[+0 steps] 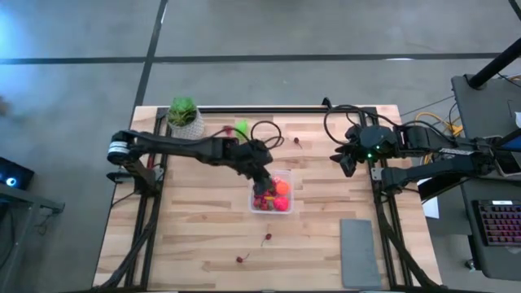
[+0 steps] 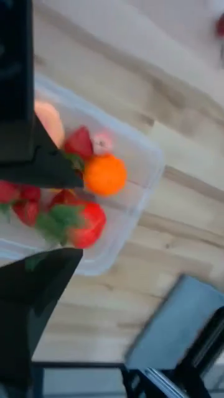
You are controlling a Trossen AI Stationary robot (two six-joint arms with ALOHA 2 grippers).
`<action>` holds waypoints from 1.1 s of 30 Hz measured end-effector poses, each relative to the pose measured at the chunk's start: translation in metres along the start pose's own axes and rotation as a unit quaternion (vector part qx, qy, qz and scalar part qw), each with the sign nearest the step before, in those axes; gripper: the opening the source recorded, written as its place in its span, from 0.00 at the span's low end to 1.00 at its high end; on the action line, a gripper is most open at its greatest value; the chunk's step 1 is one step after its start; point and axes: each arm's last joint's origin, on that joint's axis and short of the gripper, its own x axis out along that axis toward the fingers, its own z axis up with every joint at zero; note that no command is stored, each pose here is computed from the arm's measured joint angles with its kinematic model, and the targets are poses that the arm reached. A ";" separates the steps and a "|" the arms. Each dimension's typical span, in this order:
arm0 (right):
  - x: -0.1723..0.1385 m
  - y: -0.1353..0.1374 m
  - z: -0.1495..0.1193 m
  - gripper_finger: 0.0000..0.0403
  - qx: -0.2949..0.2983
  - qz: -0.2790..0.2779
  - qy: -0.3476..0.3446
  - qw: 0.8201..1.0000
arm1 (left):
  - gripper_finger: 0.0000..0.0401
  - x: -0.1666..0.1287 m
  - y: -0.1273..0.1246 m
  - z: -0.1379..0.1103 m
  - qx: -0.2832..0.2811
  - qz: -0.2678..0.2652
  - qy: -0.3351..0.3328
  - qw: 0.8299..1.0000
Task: Pick and placing Produce into tupperware
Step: Put the red strawberry into the transparent container, then put the red cherry into the transparent container
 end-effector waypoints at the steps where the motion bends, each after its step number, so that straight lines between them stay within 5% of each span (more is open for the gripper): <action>1: 0.000 0.000 0.000 0.46 0.003 0.000 0.000 1.000 | 0.40 0.006 -0.002 0.000 -0.007 -0.004 -0.004 1.000; 10: 0.019 0.005 0.003 0.46 0.016 -0.026 0.026 0.999 | 0.64 0.003 0.000 -0.013 -0.036 -0.002 0.019 0.999; 14: 0.053 0.002 0.013 0.46 0.040 -0.078 0.049 0.995 | 0.65 -0.032 -0.011 -0.002 -0.062 -0.026 -0.033 0.997; 17: 0.090 -0.013 0.025 0.46 0.036 -0.123 0.086 0.988 | 0.65 -0.055 -0.010 -0.001 -0.064 0.005 -0.078 0.995; 24: 0.178 -0.060 0.043 0.46 0.067 -0.102 0.165 0.979 | 0.65 -0.104 -0.005 -0.008 -0.072 0.089 -0.156 0.981; 33: 0.222 -0.097 0.087 0.46 0.069 -0.135 0.165 0.975 | 0.65 -0.124 0.006 -0.024 -0.077 0.130 -0.177 0.973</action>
